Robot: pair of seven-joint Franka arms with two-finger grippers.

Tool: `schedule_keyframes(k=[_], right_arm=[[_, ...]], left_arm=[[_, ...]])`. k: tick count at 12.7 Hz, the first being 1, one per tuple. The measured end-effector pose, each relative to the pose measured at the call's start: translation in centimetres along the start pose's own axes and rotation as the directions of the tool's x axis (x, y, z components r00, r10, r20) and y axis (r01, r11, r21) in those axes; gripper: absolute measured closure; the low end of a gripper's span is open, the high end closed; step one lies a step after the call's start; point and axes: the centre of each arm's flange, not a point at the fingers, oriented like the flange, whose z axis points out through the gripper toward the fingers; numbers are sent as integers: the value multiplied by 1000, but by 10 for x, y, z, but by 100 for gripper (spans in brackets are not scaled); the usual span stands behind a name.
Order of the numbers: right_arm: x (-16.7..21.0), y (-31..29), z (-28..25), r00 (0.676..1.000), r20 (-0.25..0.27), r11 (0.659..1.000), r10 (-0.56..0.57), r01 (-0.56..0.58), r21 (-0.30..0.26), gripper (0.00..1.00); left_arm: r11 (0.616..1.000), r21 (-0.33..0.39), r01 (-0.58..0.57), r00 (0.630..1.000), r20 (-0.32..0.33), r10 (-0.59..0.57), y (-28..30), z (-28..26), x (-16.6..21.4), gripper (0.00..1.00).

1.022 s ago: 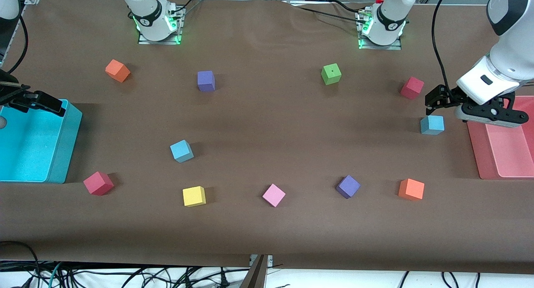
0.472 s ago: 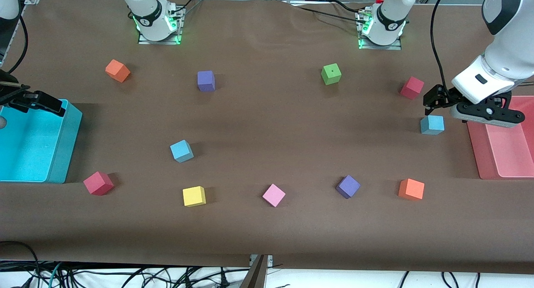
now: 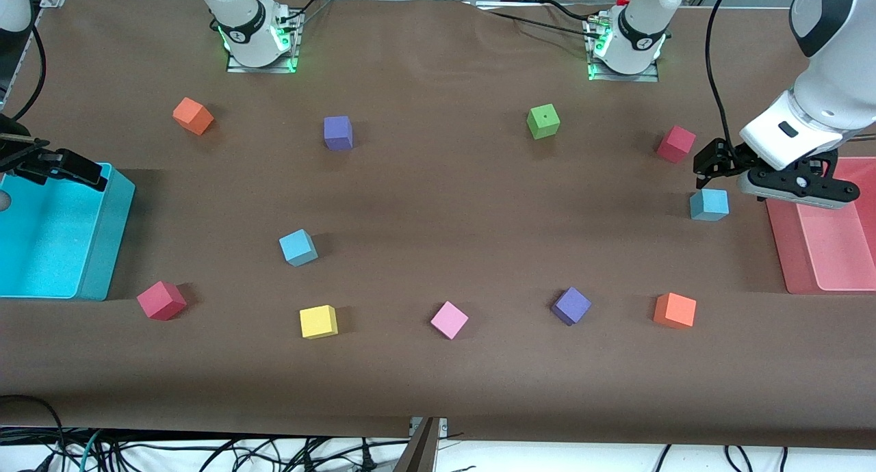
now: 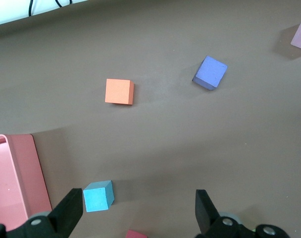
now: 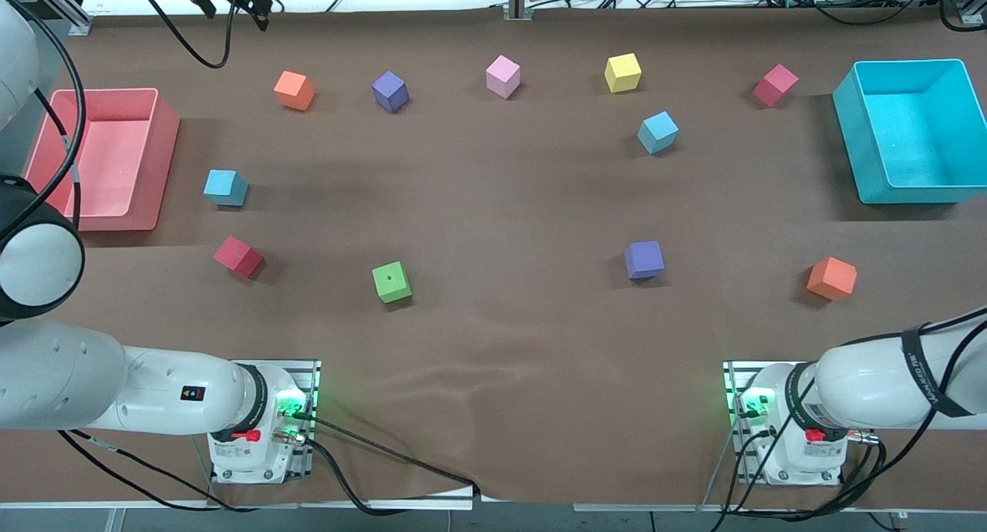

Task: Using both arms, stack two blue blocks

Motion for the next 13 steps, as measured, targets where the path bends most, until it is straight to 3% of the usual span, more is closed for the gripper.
schedule_keyframes(k=[11,13], right_arm=[[1,-1,3,1000,5,1000,-1,1,4,0],[8,-18,24,999,42,999,-23,21,31,0]], left_arm=[[1000,0,1,1000,2,-1,-1,1,0,0],[1000,0,2,1000,3,-2,-1,2,0,0]])
